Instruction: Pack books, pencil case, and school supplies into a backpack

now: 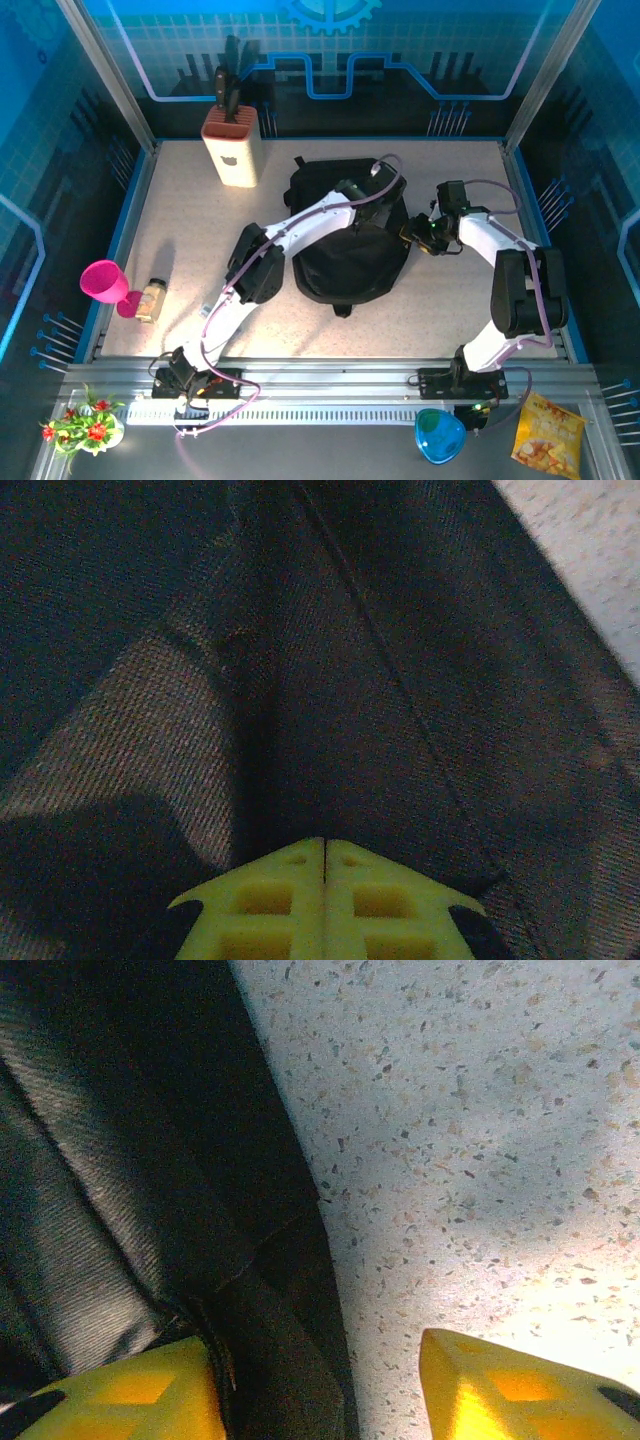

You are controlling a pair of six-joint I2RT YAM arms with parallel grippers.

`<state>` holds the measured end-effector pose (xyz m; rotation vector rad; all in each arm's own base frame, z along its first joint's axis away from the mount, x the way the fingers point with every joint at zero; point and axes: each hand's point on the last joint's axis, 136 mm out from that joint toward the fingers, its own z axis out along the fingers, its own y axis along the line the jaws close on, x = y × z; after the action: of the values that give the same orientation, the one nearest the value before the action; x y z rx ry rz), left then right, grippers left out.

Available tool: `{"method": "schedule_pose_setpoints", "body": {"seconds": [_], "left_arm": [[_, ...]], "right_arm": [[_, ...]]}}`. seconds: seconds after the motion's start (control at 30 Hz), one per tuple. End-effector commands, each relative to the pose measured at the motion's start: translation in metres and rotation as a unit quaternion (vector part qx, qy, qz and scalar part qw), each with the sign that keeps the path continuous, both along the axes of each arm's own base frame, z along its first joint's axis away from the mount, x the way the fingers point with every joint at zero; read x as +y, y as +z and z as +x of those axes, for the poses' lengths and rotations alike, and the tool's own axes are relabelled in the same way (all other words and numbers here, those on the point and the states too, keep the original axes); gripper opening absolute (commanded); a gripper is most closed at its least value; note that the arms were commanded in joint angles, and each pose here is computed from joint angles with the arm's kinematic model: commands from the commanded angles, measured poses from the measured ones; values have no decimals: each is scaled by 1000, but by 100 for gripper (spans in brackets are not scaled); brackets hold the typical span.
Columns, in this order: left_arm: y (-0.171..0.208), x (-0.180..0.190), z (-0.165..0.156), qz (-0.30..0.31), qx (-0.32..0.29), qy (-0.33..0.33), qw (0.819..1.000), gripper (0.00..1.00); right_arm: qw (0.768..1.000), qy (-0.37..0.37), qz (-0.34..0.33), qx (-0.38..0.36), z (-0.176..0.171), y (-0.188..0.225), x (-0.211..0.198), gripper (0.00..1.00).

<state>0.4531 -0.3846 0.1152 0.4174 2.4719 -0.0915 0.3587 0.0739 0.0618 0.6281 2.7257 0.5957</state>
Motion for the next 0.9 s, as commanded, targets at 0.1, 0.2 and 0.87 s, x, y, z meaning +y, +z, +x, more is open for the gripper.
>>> {"method": "schedule_pose_setpoints", "body": {"seconds": [0.1, 0.2, 0.87], "left_arm": [[52, -1, -16, -75, -4, -3, 997, 1], [51, -2, -20, -93, 8, -8, 996, 3], [45, 0, -17, -150, 52, -15, 987, 0]], "right_arm": [[999, 3, -26, 28, -9, -13, -2, 52], [999, 7, -28, 29, -10, -14, -1, 52], [998, 23, -49, 26, -9, -13, 4, 46]]}}
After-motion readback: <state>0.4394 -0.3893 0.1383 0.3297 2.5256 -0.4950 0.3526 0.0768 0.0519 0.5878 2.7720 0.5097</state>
